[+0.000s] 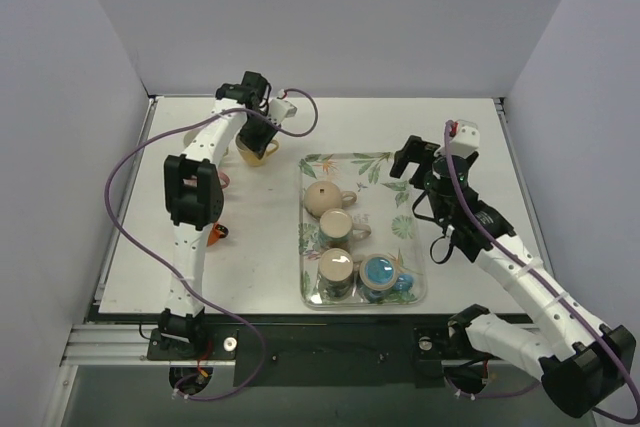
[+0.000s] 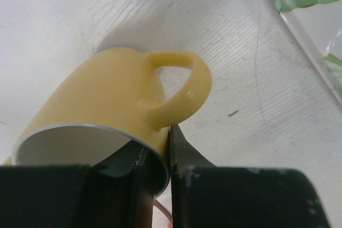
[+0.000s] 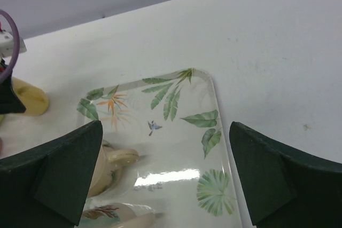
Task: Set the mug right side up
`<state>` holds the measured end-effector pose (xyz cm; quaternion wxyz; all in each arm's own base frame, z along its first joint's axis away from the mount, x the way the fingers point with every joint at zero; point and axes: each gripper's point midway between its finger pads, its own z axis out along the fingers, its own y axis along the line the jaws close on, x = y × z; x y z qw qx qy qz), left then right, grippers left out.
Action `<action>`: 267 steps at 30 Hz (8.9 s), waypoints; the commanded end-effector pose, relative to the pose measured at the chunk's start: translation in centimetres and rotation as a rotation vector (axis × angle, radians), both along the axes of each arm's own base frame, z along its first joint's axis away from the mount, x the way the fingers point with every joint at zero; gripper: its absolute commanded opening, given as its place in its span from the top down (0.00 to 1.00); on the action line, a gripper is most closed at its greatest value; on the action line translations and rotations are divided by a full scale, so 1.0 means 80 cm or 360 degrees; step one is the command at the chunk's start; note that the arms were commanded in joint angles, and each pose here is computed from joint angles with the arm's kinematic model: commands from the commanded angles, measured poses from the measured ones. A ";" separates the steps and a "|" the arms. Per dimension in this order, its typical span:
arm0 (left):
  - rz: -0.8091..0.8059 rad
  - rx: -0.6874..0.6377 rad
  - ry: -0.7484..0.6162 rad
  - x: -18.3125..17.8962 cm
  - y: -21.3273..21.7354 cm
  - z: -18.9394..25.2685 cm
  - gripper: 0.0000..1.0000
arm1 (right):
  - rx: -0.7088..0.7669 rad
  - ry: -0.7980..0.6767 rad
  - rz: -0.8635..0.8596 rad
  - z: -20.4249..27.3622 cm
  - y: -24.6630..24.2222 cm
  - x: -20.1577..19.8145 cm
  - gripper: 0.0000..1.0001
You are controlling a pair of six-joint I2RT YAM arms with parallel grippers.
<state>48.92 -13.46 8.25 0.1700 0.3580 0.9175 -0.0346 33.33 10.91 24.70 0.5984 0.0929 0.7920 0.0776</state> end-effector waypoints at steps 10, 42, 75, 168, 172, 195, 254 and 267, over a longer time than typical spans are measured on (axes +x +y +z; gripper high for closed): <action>-0.0028 -0.0162 -0.0375 0.019 -0.004 0.130 0.28 | 0.0556 0.0504 -0.0314 -0.041 -0.007 -0.036 0.27; -0.0157 -0.0355 -0.0556 -0.077 -0.007 0.179 0.26 | 0.1516 0.1453 -0.0393 -0.179 0.138 -0.119 0.39; -0.0251 -0.0367 -0.0576 -0.092 -0.032 0.195 0.26 | 0.1073 0.1070 -0.0066 -0.160 0.126 -0.053 1.00; -0.1149 -0.1062 -0.0213 -0.288 -0.209 0.296 1.00 | -0.0056 -0.0931 0.1884 0.151 0.217 -0.137 1.00; -0.0947 -0.0940 -0.0384 -0.254 -0.193 0.298 1.00 | -0.0112 -0.0744 0.1688 0.115 0.227 -0.088 0.98; -0.0389 -0.0215 -0.0606 -0.167 -0.033 0.185 1.00 | -0.0052 -0.0458 0.1456 0.066 0.233 -0.043 0.22; -0.0346 -0.0169 -0.0641 -0.164 -0.011 0.176 0.15 | 0.1365 0.1125 -0.0342 -0.203 0.158 0.026 0.30; -0.0356 -0.0143 -0.0628 -0.166 -0.007 0.170 0.15 | 0.1460 0.1159 -0.0384 -0.233 0.172 0.051 0.67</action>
